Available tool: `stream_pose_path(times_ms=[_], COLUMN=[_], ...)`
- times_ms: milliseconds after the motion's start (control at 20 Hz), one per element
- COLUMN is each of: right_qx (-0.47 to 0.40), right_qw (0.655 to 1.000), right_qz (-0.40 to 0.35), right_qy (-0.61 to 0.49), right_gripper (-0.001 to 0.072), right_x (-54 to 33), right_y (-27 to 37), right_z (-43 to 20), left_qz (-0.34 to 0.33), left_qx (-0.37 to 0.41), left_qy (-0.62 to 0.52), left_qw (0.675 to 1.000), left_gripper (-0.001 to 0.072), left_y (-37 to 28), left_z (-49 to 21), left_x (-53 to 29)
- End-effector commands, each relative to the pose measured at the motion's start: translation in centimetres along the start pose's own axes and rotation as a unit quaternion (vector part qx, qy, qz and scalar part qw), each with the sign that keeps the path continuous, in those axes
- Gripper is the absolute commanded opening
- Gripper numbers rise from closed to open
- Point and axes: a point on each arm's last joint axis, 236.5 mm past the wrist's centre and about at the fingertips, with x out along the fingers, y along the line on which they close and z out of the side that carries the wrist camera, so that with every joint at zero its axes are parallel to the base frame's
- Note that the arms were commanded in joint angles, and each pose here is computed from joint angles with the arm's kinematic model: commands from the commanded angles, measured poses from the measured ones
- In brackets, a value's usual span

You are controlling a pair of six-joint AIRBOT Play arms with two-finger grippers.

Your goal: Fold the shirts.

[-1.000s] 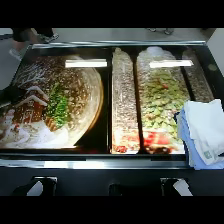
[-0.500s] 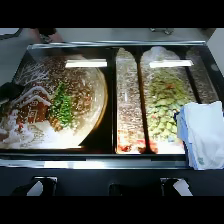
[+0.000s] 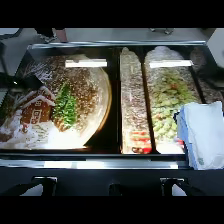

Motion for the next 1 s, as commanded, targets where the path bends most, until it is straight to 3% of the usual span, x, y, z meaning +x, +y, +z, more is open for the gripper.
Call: stream_pose_path(times_ms=[0, 50, 150, 950], right_qx=[-0.076, -0.083, -0.078, -0.070], right_qw=[0.970, 0.958, 0.950, 0.949], right_qz=[0.015, 0.009, -0.009, -0.038], right_qy=[0.232, 0.273, 0.302, 0.304], right_gripper=[0.0498, 0.0500, 0.0501, 0.0496], right_x=[6.2, 7.2, 8.8, 9.8], right_y=[7.3, 7.6, 7.8, 6.7], right_z=[-12.2, -14.4, -16.2, -16.4], left_qz=[0.052, 0.049, 0.046, 0.043], left_qx=[0.016, 0.019, 0.017, 0.020], left_qy=[0.229, 0.234, 0.195, 0.179], left_qw=[0.972, 0.971, 0.980, 0.983], left_gripper=[0.0695, 0.0659, 0.0659, 0.0667], left_y=[0.3, 0.1, -0.3, -0.6], left_z=[-10.8, -12.4, -12.9, -12.9], left_x=[3.7, 4.3, 4.7, 4.2])
